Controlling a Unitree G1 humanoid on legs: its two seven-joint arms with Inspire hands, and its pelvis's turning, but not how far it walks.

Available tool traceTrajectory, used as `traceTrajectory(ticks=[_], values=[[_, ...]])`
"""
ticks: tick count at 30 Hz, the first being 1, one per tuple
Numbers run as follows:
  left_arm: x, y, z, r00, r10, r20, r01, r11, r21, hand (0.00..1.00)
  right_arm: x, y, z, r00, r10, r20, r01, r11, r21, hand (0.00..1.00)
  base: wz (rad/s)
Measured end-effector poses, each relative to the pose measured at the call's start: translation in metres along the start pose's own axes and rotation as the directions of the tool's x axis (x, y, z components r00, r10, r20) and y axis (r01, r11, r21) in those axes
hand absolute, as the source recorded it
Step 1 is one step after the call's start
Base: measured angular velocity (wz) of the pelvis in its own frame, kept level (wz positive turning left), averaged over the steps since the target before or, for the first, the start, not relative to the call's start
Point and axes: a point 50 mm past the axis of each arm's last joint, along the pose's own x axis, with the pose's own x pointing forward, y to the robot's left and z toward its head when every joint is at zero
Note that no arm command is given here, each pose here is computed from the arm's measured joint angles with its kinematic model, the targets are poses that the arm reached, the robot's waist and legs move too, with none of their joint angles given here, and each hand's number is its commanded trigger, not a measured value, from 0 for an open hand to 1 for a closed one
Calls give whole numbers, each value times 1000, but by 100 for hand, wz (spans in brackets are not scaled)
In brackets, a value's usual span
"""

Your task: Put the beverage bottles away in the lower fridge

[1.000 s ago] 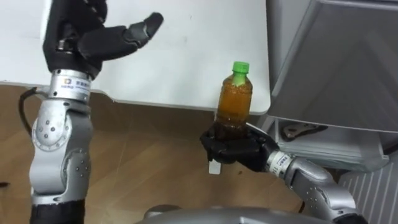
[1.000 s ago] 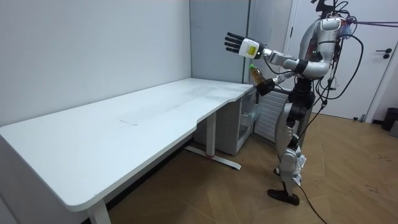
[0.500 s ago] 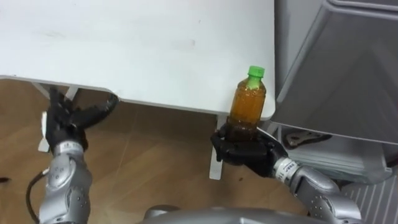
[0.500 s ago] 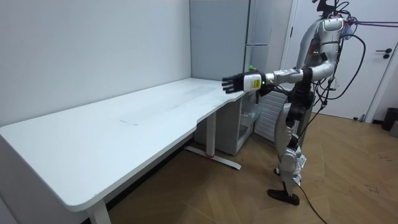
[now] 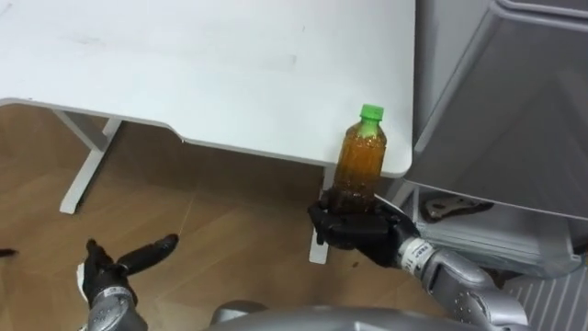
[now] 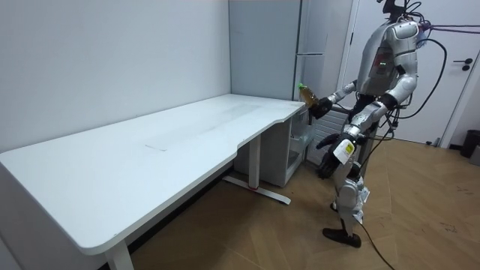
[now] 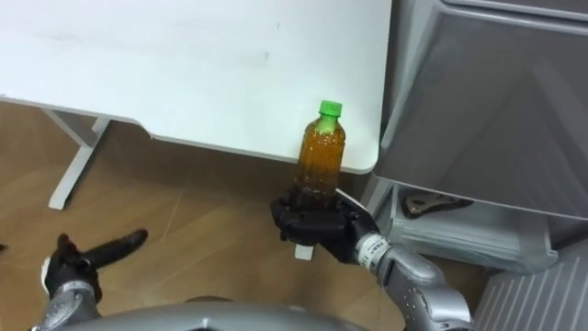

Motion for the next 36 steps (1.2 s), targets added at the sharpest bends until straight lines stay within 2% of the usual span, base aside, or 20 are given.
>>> traceTrajectory(ticks=[3,6,8,12,17,27,30,32,36], values=[[4,11,-25,993,35,-114,-28,998,62,0,1,1,-1,1000,7,4,-7,1000,19,100,0],[1,20,-46,976,38,-214,-17,995,100,0,1,0,-3,1000,-12,-3,13,1000,19,100,-3],[-3,20,-57,967,21,-254,24,985,170,0,0,-3,-5,1000,-27,-15,27,999,25,100,2],[-6,10,-64,962,-40,-269,123,945,303,0,-1,-7,-14,997,-53,-52,55,997,44,100,2],[-4,-2,-61,958,-116,-263,229,861,455,0,-4,-13,-24,992,-95,-86,100,993,56,100,5],[1,-19,-50,954,-189,-232,293,757,584,0,-12,-32,-41,971,-218,-102,226,971,79,100,-1],[1,-21,-50,951,-199,-236,303,747,592,0,-22,-47,-61,918,-349,-186,380,910,167,100,-6],[0,-21,-51,951,-201,-237,305,745,594,0,-34,-57,-77,855,-443,-267,501,839,211,100,-6],[0,-23,-52,950,-203,-239,308,744,593,0,-42,-63,-84,798,-525,-295,598,749,285,100,-6]])
